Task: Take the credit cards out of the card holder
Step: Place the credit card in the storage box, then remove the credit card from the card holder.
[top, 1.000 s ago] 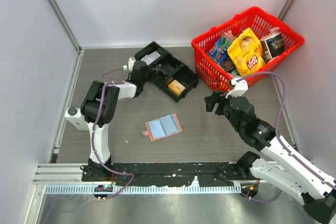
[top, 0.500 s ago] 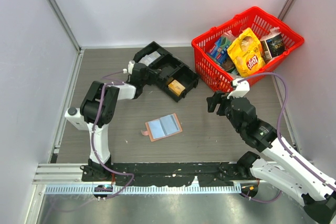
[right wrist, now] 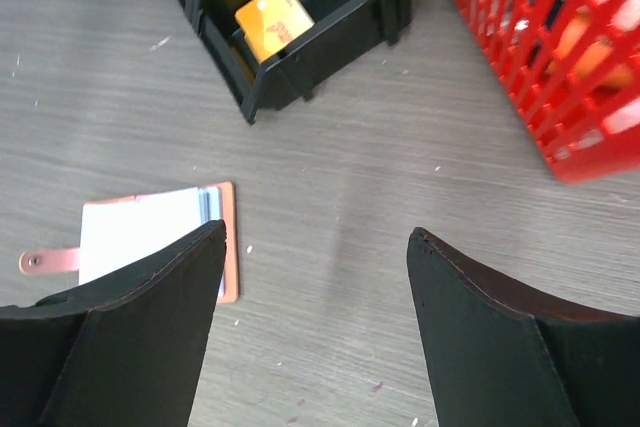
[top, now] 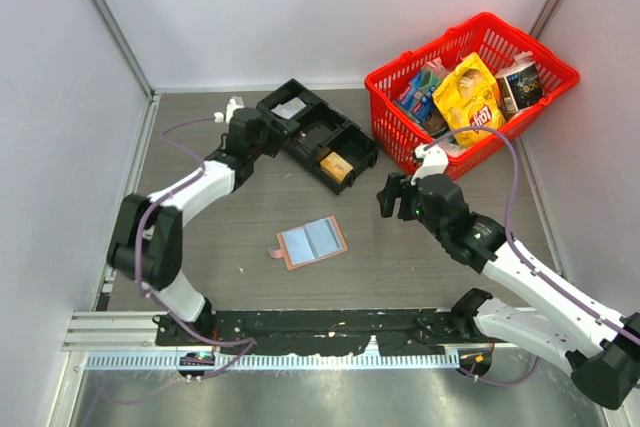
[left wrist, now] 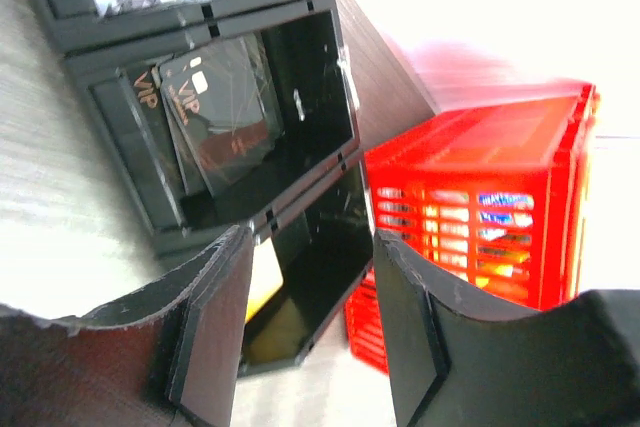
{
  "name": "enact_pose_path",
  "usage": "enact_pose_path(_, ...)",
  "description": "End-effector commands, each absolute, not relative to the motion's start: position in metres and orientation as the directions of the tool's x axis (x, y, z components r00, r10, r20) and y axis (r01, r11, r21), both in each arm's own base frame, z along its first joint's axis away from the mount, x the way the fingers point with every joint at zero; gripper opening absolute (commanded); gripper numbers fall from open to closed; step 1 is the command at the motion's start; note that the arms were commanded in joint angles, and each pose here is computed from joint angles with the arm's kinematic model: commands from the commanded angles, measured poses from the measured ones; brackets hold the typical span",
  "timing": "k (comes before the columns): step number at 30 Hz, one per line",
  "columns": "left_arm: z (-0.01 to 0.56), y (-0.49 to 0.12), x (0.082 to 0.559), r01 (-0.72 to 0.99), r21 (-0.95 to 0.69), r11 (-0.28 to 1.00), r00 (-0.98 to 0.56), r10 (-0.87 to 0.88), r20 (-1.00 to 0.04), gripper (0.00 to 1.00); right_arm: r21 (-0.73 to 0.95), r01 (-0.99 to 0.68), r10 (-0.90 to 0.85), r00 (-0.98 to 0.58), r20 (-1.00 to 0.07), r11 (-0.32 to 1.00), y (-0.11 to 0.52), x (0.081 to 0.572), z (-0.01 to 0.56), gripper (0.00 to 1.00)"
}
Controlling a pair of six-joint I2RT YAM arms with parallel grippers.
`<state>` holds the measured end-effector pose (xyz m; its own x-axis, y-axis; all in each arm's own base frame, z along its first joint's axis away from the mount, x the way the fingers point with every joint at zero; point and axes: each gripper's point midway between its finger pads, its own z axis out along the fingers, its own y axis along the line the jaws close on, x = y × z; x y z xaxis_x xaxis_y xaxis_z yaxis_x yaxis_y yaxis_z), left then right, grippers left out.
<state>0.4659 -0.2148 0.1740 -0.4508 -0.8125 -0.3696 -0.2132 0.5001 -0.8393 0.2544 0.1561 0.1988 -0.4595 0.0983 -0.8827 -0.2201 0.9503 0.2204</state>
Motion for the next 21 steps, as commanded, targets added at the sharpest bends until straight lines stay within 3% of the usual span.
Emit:
enact_pose_path(1, 0.175, -0.21, 0.411, -0.184, -0.762, 0.621, -0.539, -0.712, -0.45, 0.55, 0.304, -0.291, 0.118, -0.518, -0.847, 0.907, 0.187, 0.256, 0.204, 0.77)
enact_pose_path(10, 0.154, -0.226, 0.293, -0.069, -0.633, 0.771, -0.718, -0.479, -0.505, 0.47, 0.397, -0.316, 0.073, -0.697, -0.713, 0.862, 0.251, 0.246, 0.144, 0.72)
enact_pose_path(15, 0.115, -0.226, 0.246, -0.079, -0.602, 0.795, -0.812, -0.402, -0.424, 0.46, 0.431, -0.334, 0.04, -0.751, -0.659, 0.838, 0.286, 0.234, 0.12, 0.68)
enact_pose_path(21, 0.074, -0.196, 0.221, -0.174, -0.478, 0.861, -0.84, -0.383, -0.385, 0.44, 0.432, -0.322, -0.004, -0.805, -0.593, 0.843, 0.303, 0.229, 0.09, 0.58)
